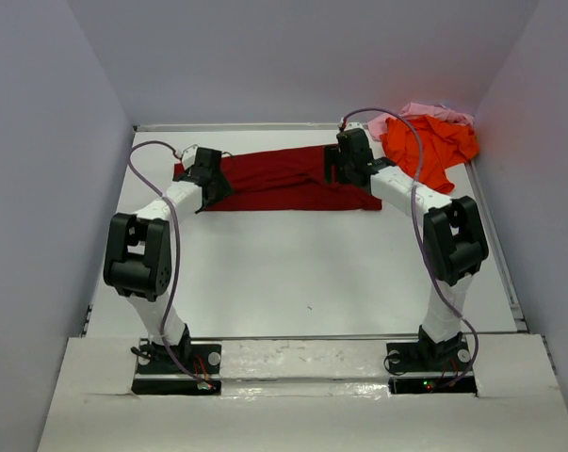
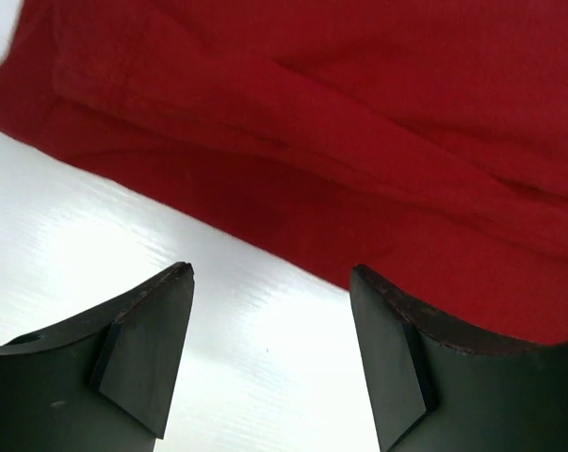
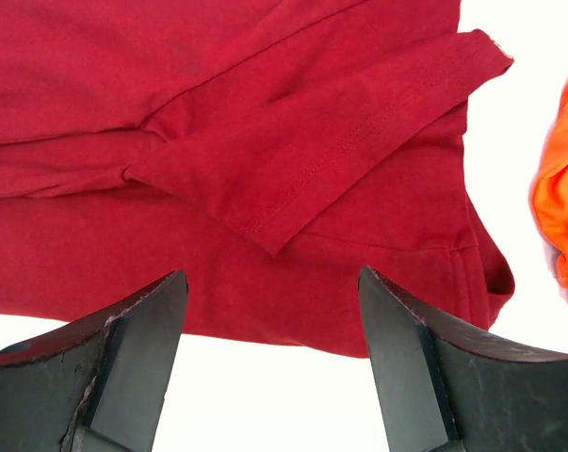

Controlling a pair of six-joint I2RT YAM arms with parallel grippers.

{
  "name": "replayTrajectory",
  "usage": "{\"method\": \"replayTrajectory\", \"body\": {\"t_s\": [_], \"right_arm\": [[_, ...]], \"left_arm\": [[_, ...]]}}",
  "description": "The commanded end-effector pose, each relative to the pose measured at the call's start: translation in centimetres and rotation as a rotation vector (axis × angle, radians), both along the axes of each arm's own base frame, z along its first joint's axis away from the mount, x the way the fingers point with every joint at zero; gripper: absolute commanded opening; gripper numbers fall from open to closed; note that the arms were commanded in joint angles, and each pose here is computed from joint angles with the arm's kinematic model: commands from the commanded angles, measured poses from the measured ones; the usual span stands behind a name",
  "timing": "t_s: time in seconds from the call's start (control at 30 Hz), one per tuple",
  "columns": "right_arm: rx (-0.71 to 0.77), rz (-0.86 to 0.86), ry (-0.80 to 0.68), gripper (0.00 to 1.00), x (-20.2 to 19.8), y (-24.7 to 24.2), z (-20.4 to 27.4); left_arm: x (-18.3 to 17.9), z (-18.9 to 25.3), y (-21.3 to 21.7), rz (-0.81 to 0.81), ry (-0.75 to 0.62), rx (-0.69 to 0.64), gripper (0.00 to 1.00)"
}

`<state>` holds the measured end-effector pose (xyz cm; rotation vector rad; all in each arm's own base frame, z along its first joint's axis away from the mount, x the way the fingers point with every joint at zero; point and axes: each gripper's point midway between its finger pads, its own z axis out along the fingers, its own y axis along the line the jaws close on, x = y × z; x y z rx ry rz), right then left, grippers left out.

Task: Fold and stack the t-shirts
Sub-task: Fold the tshirt

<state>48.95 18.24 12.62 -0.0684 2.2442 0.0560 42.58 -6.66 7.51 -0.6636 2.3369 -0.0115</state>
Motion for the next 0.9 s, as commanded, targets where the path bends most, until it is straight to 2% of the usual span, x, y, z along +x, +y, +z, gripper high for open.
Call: {"method": "replayTrajectory", "body": {"t_s": [0.0, 0.23, 0.47, 0.87], "right_arm": [[0.048, 0.011, -0.06, 0.78, 0.2, 0.7, 2.5], [0.058, 0.019, -0.053, 0.78, 0.0, 0.9, 2.1], [0.054, 0.019, -0.051, 0.78, 0.0, 0.9, 2.0], [0.063, 0.026, -0.048, 0.78, -0.1, 1.0, 1.9]], "left_arm": [[2.2, 2.1, 2.5, 0.069, -0.05, 0.064, 0.77], [4.1, 0.7, 5.0, 0.141, -0.025, 0.118, 0.77], [4.2, -1.5, 6.4, 0.17, 0.024, 0.117, 0.77], [5.3, -1.2, 8.1, 0.213, 0.014, 0.125, 0.77]]}}
